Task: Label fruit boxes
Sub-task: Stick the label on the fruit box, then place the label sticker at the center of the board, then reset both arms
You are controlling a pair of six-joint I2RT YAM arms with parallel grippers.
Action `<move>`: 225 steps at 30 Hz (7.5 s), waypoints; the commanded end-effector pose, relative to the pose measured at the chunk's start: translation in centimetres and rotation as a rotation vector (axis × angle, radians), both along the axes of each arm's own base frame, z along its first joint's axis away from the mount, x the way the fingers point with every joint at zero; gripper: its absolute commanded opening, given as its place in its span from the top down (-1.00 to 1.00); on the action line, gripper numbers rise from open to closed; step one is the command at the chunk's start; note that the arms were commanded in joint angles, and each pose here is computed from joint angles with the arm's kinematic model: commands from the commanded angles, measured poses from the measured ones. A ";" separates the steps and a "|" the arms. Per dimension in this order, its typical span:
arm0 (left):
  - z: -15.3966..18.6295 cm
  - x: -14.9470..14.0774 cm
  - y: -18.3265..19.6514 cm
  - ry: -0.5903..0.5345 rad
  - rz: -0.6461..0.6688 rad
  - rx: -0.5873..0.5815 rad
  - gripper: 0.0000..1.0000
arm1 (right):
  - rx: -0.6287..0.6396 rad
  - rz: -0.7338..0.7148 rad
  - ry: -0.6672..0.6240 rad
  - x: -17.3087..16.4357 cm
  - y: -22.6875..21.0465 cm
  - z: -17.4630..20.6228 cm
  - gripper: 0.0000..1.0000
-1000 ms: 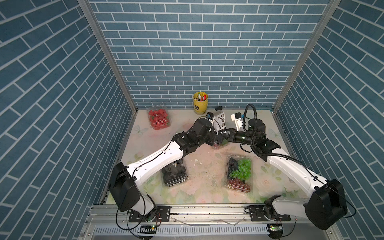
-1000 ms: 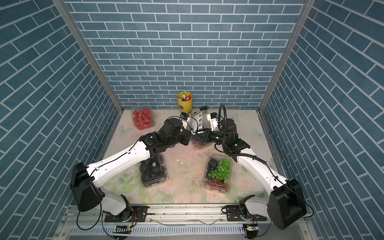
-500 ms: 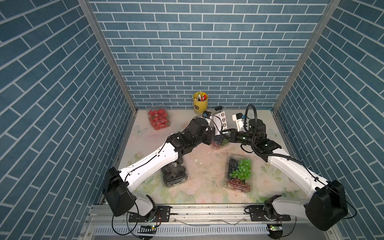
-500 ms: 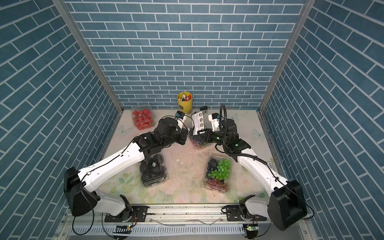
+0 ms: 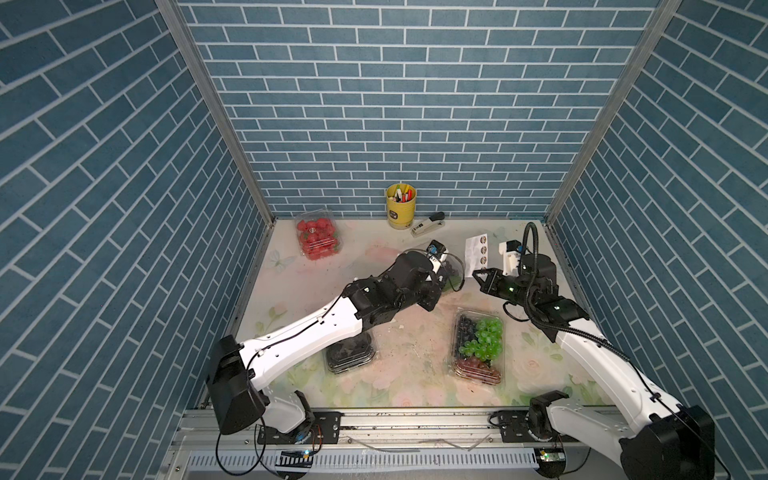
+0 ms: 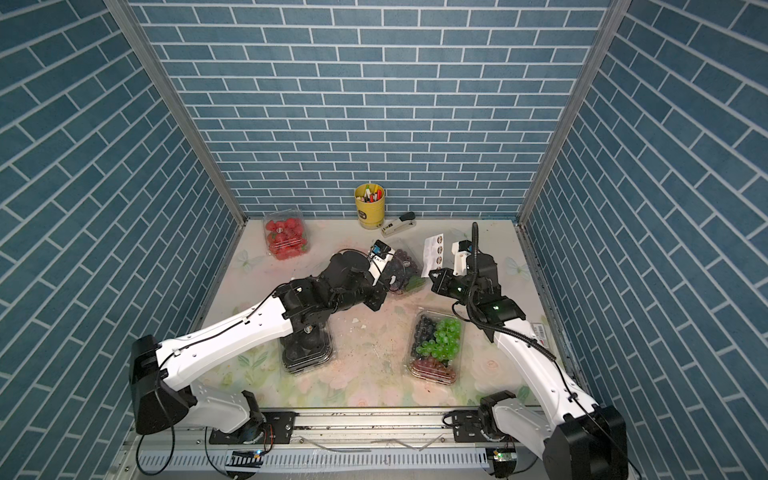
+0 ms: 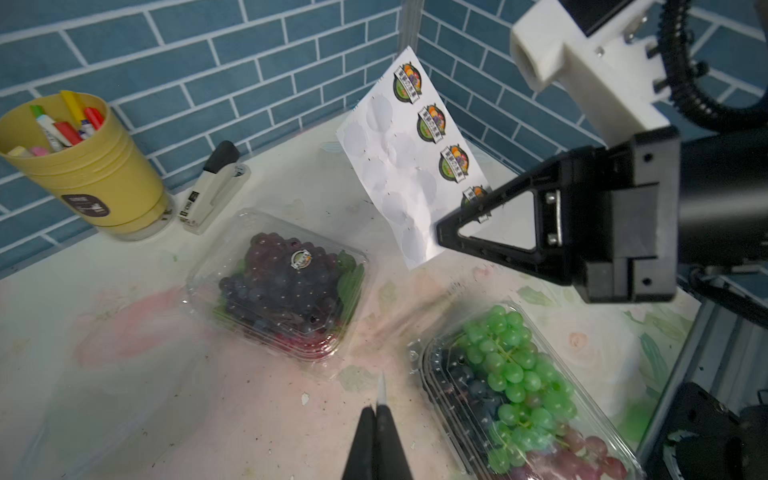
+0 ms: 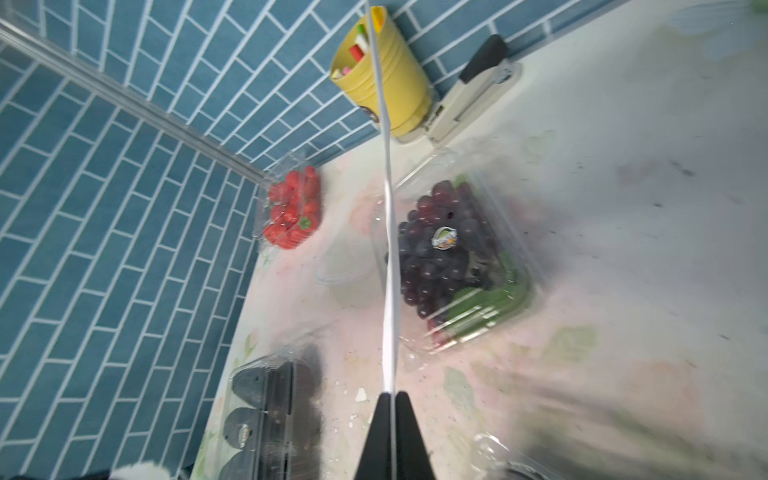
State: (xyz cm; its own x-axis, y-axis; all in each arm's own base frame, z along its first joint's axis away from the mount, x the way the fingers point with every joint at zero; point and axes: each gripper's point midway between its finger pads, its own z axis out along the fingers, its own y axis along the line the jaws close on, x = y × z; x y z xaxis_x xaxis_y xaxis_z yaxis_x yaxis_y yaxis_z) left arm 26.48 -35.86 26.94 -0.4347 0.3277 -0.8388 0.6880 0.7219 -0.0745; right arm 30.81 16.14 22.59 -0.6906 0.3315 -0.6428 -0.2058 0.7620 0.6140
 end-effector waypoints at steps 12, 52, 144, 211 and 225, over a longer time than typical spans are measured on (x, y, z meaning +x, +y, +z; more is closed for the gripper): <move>-8.2 -7.7 -7.3 -0.049 -0.250 0.265 1.00 | -0.255 -0.428 0.096 -6.9 -11.5 -5.9 1.00; -14.9 -10.9 -12.1 0.043 -0.387 0.414 1.00 | -0.209 -0.390 0.119 -8.0 -10.8 -7.8 1.00; -17.4 -10.2 -12.9 0.479 -0.453 0.217 1.00 | -0.226 -0.666 0.126 -9.3 -15.6 -7.6 1.00; -11.1 9.7 40.9 -0.216 1.235 0.184 -0.99 | -0.734 -0.621 -0.076 6.7 -19.5 -6.5 -0.98; -16.2 12.2 39.1 -0.290 0.994 0.157 -0.99 | -0.767 -0.610 -0.280 7.4 -20.5 -12.1 -0.97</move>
State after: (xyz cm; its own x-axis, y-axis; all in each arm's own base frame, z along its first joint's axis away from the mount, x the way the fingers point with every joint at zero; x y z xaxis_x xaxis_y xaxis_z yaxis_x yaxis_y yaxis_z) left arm 37.48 4.55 9.52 -0.4409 0.0138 -0.8975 -0.3380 0.9237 0.1803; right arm 36.68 -4.02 7.11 -0.4784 0.0293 -0.8776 0.2928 0.9476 -0.1280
